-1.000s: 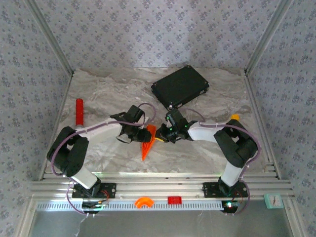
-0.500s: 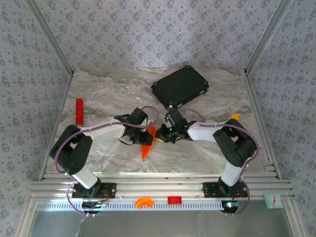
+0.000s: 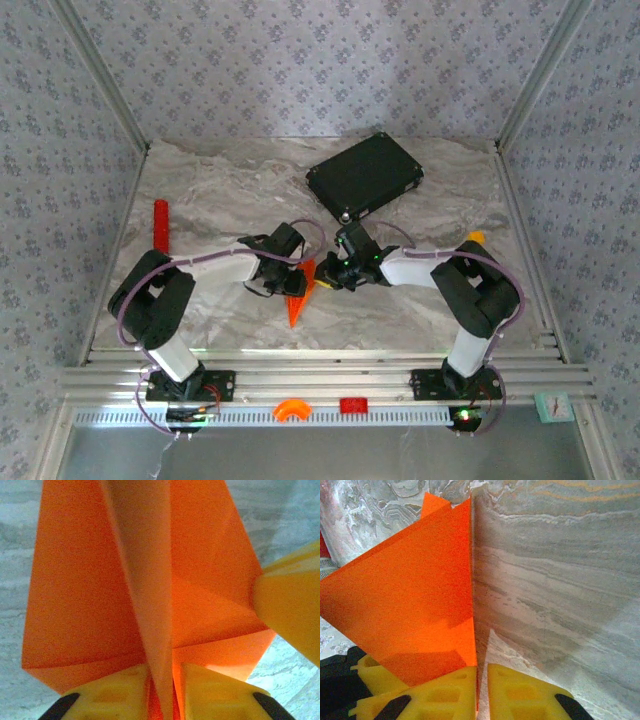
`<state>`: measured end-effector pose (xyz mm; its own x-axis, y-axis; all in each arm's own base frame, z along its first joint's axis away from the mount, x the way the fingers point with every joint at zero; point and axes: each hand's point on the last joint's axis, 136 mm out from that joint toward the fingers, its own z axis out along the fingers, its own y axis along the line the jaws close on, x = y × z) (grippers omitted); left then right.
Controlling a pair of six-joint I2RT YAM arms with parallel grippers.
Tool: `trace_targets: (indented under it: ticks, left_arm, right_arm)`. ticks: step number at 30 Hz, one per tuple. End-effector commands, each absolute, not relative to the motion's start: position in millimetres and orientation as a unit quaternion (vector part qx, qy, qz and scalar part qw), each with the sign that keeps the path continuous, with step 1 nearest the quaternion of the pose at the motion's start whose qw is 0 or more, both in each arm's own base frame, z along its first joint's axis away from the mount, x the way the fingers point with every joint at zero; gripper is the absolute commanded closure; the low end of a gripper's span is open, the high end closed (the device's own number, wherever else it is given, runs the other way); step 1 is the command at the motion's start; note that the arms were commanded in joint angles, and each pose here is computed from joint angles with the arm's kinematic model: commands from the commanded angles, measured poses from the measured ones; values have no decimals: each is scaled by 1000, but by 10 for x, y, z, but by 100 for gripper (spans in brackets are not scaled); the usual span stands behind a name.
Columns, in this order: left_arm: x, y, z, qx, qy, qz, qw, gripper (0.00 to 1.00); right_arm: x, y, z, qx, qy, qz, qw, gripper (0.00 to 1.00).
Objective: Fold a paper plane with a square sheet of paper (pick it up from the middle)
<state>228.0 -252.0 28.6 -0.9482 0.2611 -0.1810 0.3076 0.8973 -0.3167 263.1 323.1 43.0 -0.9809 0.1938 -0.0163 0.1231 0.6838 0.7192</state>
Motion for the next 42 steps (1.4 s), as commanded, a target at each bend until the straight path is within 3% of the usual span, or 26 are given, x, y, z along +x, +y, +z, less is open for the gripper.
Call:
trace_targets:
  ticks: [1,8,15,30,42]
  left_arm:
    - [2263,-2481,262,134,976,-159,65,83]
    - [2421,-2299,338,78,987,-103,95,91]
    - [2528,-2242,322,55,991,-67,99,91]
    - [2477,-2219,161,59,995,-37,73,78]
    - [2280,-2026,-90,42,996,40,69,65]
  right_arm:
    - [2577,3205,403,89,917,387,37,84]
    - [2584,2725,531,98,935,327,93,69]
    - [2485,2284,476,134,939,300,105,65]
    - [2488,2281,466,135,937,305,106,64]
    - [2493,2264,507,127,939,302,107,64]
